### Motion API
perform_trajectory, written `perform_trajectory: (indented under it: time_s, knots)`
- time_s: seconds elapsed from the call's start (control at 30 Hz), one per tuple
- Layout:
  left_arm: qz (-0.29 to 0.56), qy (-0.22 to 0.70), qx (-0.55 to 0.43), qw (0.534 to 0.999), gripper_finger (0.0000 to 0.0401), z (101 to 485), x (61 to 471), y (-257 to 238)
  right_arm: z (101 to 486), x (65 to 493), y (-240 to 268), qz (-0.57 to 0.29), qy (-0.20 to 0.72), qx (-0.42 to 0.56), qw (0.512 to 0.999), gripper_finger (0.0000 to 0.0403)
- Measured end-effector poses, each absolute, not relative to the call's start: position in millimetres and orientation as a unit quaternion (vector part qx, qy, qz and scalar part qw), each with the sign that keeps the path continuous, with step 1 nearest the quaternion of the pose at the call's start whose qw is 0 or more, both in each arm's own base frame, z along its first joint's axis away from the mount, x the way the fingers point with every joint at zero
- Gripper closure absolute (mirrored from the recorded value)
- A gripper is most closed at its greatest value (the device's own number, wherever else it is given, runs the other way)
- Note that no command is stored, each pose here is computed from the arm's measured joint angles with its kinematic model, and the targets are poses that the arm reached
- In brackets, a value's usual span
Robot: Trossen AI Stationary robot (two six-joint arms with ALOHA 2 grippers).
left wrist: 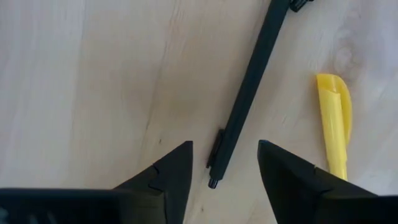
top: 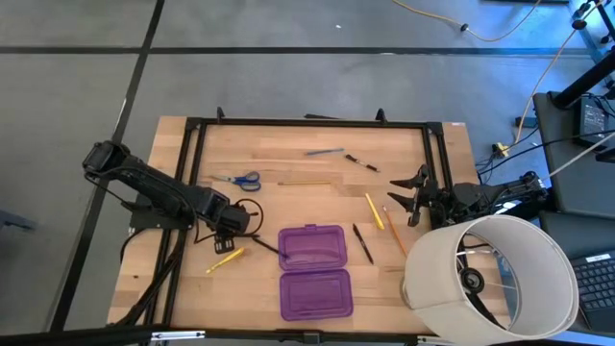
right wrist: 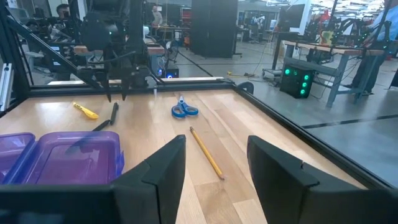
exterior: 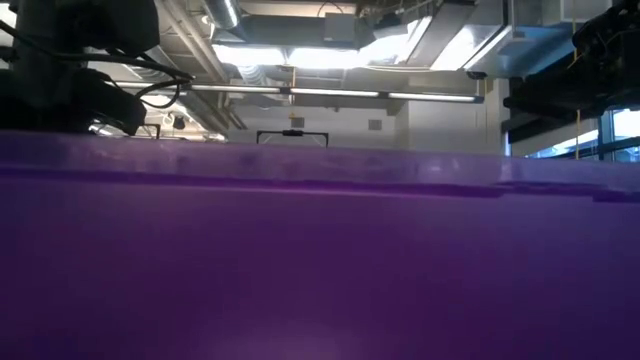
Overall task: Pick & place school supplies into a supply box
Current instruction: Put the top left black pen into the violet supply box
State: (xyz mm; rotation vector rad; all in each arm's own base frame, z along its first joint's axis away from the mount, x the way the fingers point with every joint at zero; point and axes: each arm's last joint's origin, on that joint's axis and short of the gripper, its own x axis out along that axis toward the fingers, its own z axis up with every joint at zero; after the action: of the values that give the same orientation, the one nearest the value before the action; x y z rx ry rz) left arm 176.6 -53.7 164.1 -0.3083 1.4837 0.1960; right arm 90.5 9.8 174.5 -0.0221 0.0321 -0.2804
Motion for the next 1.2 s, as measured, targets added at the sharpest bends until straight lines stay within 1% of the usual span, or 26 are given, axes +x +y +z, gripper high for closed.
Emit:
perform_trajectory:
  time_s: [0.2,0.37,0.5,0.67,0.83,0.93,1.07,1.2]
  knots:
    - [0.091,0.655,-0.157,0.734,0.0219,165,181,-56,174,91,10,-0.140,0.016,-0.011,0.990,0.0227]
    - [0.077,0.658,-0.142,0.735,0.0224,165,180,-58,174,91,10,-0.140,0.016,-0.011,0.990,0.0227]
    - [0.089,0.658,-0.144,0.734,0.0231,164,178,-61,174,91,10,-0.140,0.016,-0.011,0.990,0.0227]
    - [0.084,0.671,-0.128,0.726,0.0246,157,172,-65,174,91,10,-0.140,0.016,-0.011,0.990,0.0227]
    - [0.116,0.686,-0.143,0.704,0.0263,144,164,-63,174,91,10,-0.140,0.016,-0.009,0.990,0.0227]
    - [0.110,0.687,-0.136,0.705,0.0273,141,163,-63,174,91,10,-0.140,0.016,-0.009,0.990,0.0227]
    - [0.085,0.679,-0.122,0.719,0.0291,136,163,-63,174,91,10,-0.140,0.016,-0.009,0.990,0.0227]
    - [0.086,0.681,-0.115,0.718,0.0308,132,160,-62,174,91,10,-0.140,0.016,-0.009,0.990,0.0227]
